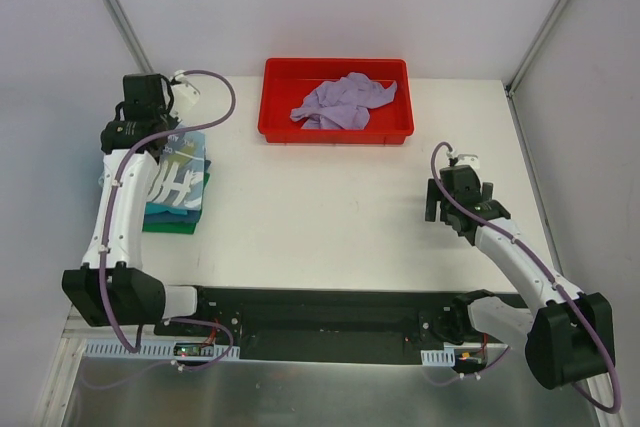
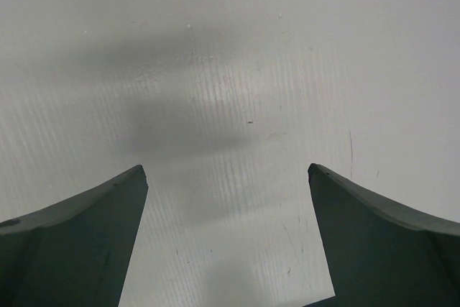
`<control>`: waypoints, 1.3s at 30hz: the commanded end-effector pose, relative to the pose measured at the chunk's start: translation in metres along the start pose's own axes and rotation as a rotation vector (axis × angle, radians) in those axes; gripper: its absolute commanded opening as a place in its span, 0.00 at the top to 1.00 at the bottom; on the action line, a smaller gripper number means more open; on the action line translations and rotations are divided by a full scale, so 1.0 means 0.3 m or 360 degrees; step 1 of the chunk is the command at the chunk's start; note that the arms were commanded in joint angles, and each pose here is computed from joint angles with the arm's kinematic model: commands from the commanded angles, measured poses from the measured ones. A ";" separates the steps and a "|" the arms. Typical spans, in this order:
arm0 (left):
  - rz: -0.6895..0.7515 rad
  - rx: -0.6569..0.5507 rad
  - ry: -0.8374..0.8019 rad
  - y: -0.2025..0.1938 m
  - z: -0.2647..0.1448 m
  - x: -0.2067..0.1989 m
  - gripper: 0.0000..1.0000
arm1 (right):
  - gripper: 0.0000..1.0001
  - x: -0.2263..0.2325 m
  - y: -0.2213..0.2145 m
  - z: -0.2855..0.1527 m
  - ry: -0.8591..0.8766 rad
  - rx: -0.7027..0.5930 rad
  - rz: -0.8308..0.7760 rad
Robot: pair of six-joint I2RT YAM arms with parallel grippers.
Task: Fold and stack the t-shirts
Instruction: Put the neatly folded tshirt into the corner of the board with the left arm
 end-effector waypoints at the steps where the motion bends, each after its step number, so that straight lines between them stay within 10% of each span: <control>1: 0.0092 -0.0075 -0.0093 -0.002 0.057 -0.009 1.00 | 0.04 -0.040 0.041 -0.022 -0.0107 -0.0058 0.0017; 25: -0.0125 0.0020 -0.0192 -0.187 0.458 0.091 1.00 | 0.04 -0.106 0.116 -0.131 -0.0324 0.0110 -0.0040; 30: -0.0277 0.0080 -0.0069 -0.193 0.461 0.159 0.03 | 0.04 -0.106 0.137 -0.142 -0.0325 0.0096 -0.0033; 39: -0.0650 -0.0299 -0.0086 -0.052 0.279 0.194 0.01 | 0.04 -0.111 0.154 -0.162 -0.0316 -0.0005 0.0108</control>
Point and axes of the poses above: each gripper's point midway between its finger pads, its own z axis out along the fingers, its own x axis along the line the jaws close on, y = z × x, the point moved 4 cm from there along -z, back along the fingers, and after that the axes turned 5 degrees about z, right-handed, at the moved point
